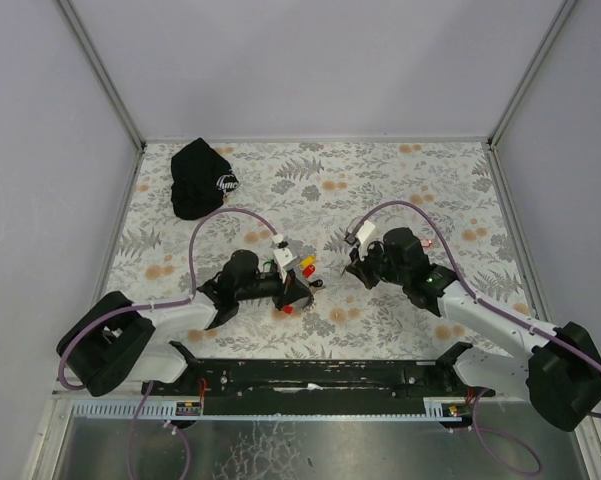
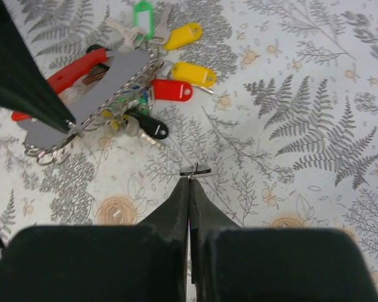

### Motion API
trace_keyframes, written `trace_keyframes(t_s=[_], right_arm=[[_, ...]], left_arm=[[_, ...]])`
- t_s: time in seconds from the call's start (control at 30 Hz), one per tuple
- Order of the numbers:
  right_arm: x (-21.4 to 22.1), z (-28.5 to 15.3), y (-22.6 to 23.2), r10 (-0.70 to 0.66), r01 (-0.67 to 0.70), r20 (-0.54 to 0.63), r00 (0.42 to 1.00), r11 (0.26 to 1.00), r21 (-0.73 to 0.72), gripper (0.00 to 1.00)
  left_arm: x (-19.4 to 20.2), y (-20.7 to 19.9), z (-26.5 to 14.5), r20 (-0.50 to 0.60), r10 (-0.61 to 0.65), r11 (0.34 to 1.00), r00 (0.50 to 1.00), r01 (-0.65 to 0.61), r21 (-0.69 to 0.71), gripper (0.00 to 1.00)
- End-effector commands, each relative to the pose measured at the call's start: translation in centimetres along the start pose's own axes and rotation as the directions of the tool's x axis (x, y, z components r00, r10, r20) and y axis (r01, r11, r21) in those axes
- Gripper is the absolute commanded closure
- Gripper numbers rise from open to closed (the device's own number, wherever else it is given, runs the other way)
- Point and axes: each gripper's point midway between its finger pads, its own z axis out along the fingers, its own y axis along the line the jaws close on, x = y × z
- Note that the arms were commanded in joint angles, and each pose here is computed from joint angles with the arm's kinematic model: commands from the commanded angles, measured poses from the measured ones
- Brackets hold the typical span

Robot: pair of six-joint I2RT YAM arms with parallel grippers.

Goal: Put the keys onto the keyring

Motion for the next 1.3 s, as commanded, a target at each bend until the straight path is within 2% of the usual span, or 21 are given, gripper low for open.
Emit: trace_keyframes(t_s=[0.0,0.33,0.57,0.9,1.27], right_arm=[[-1.4,-0.7,2.2,-0.086,0.086,0.009,0.996,0.986,-0.14,1.0],[-2.2,-1.8,6.6,-0.219,0.235,0.087,0.972,0.875,-0.423,1.0],[-1.3,-1.1,7.7,-0.206,0.205,0.053,0.977,0.838,-0.505,1.0],[-0.9,-0.8,9.2,-0.228,0.257,0.122,0.966,0.796,-0.548,1.0],[-0.2,-0.7,10.1,-0.275,0.276,0.089,0.957,0.778,-0.564,1.0]], left_arm=[[-2.5,-1.0,-0.2,0.103,0.085,0.995,0.991,-0.09,0.041,1.0],[-2.5,-2.6,-0.9,0.137,0.128,0.983,0.982,-0.144,0.112,1.0],[-2.2,-3.0,-0.6,0.131,0.13,0.979,0.983,-0.148,0.14,1.0],[-1.1,-3.4,0.1,0.068,0.143,0.973,0.987,-0.153,0.171,1.0],[-1.0,-3.7,0.1,0.035,0.171,0.967,0.985,-0.175,0.186,1.0]])
